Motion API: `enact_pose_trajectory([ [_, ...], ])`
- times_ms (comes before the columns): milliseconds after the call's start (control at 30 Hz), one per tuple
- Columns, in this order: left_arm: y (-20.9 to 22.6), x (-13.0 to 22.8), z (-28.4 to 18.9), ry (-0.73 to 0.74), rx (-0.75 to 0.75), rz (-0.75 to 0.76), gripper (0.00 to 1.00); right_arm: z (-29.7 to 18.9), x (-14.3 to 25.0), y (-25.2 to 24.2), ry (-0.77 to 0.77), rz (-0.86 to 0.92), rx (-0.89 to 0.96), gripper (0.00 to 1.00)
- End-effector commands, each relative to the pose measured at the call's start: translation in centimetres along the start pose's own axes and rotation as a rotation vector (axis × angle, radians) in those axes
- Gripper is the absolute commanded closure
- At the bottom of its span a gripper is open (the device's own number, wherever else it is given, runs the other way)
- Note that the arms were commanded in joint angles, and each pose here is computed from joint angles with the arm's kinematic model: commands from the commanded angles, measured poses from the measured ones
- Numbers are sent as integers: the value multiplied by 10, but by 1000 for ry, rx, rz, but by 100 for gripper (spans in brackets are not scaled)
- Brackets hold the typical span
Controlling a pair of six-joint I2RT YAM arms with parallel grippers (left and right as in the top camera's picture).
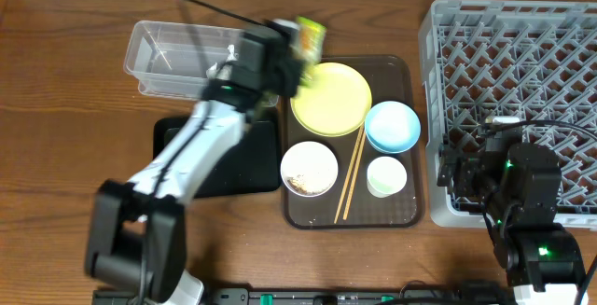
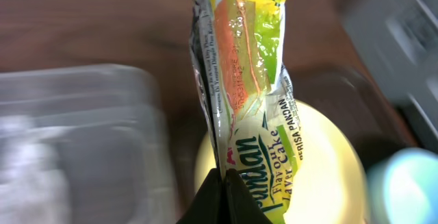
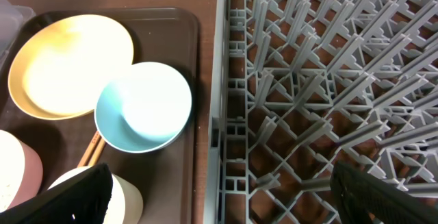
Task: Sort waste into correct bins and load items into the dishwasher rack
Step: 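Carry wrapper and tissue with left gripper into the clear bin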
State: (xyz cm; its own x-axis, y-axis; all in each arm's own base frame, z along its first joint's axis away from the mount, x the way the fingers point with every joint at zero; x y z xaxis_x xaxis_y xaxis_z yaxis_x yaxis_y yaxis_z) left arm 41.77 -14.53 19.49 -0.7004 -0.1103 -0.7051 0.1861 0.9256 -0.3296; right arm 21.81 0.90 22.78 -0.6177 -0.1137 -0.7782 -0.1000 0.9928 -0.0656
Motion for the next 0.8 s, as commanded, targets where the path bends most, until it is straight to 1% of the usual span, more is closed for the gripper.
enact_pose_trajectory([
  [0, 47, -10, -5, -35, -130, -205, 94, -4, -7, 3, -21, 3, -14, 1],
  [133, 89, -16, -7, -74, -193, -469, 94, -4, -7, 3, -21, 3, -14, 1],
  [167, 97, -16, -7, -83, -208, -516, 86, -4, -7, 3, -21, 4, -14, 1],
  [200, 103, -16, -7, -89, -223, -550, 73, -4, -7, 3, -22, 4, -14, 1],
  [233, 109, -15, -6, -95, -241, -577, 71, -4, -7, 3, -21, 4, -14, 1],
  [267, 113, -15, -6, -99, -250, -586, 71, -4, -7, 3, -21, 4, -15, 1],
  [300, 115, -16, -6, -105, -250, -586, 71, -4, -7, 3, -22, 4, -15, 1],
  [333, 116, -18, -6, -118, -246, -585, 66, -4, -7, 3, -22, 4, -15, 1],
  [367, 116, -21, -7, -131, -240, -583, 56, -4, -7, 3, -22, 3, -15, 1],
  [500, 105, -35, -21, -178, -200, -557, 55, -4, -7, 3, -21, 4, -15, 1],
  [567, 93, -35, -31, -158, -186, -535, 53, -4, -7, 3, -21, 4, -15, 1],
  [633, 76, -27, -41, -108, -182, -490, 48, -4, -7, 3, -22, 4, -15, 1],
  [700, 56, -13, -47, -33, -176, -434, 35, -4, -7, 3, -21, 4, -15, 1],
  [767, 30, 10, -47, 84, -167, -329, 20, -4, -7, 3, -22, 4, -15, 1],
])
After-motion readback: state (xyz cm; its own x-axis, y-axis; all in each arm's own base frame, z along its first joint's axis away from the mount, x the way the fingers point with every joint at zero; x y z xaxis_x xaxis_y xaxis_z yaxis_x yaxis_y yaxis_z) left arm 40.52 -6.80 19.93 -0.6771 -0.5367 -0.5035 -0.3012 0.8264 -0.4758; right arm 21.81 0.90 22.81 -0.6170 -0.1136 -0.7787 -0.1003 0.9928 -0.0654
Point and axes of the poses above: each gripper's point midway between its finger pads, its own z axis out along the fingers, its own y axis along the line the jaws close on, x = y × z, the point moved 6 cm from there along -z, back along the fingers, and after that the axes turned 8 degrees about -z, right-handed, at the moved point
